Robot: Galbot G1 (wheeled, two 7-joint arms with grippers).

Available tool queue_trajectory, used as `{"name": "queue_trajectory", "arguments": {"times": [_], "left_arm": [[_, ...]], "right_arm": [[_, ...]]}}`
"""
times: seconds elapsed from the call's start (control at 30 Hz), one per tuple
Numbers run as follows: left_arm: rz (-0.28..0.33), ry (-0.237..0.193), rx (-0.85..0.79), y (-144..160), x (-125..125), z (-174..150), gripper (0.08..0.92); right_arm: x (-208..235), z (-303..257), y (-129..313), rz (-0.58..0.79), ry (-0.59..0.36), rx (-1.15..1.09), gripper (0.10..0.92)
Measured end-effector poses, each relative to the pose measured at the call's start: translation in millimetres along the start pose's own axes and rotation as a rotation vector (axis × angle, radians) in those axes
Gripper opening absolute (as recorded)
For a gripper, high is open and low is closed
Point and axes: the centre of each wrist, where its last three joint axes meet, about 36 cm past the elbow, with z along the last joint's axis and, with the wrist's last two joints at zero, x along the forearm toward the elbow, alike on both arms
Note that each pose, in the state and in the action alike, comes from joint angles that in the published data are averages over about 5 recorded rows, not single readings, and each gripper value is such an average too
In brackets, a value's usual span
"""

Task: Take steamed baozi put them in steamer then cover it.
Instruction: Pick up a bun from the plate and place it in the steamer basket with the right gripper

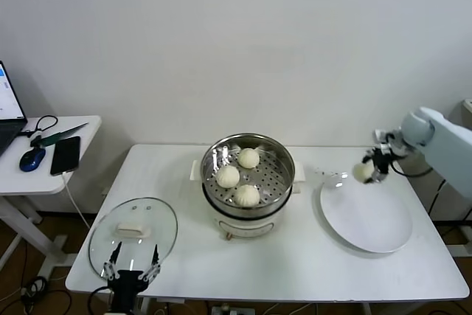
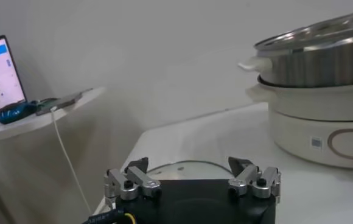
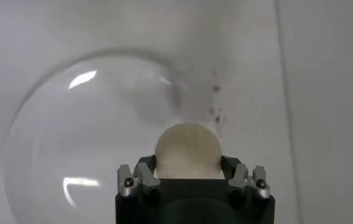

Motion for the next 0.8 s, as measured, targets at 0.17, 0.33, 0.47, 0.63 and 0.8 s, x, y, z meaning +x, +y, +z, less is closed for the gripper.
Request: {"name": "queue_trajectory", "arguments": {"times": [0.17,0.33,0.47,0.63,0.8], "left_arm": [[0.015,-0.008,0.008,-3.7,-2.2,-1.7,0.823],[0.03,-0.018,0.017,-8.9,-4.3,-4.7,0.823],[0.042,-0.03,0.02,-11.7,-5.3,-7.7,0.823],[0.052,-0.038,0.019,-13.2,-4.8,-9.0,0.823],[0.053,-0.041,0.023,-14.1,-5.3,-8.4,0.823]], "right_arm": [[35.4,-58.8,-16.9,0.024,-0.085,0.024,0.696],[63.3,-119.9,-25.3,0.021,-0.149,0.056,0.696],[70.7,-163.5,-23.8,-0.008,-0.172,0.084,0.696],[62.2,-206.1,-16.3,-0.05,-0.16,0.11,0.697],[43.4,-241.2,-5.6,-0.086,-0.125,0.147,0.696]]}}
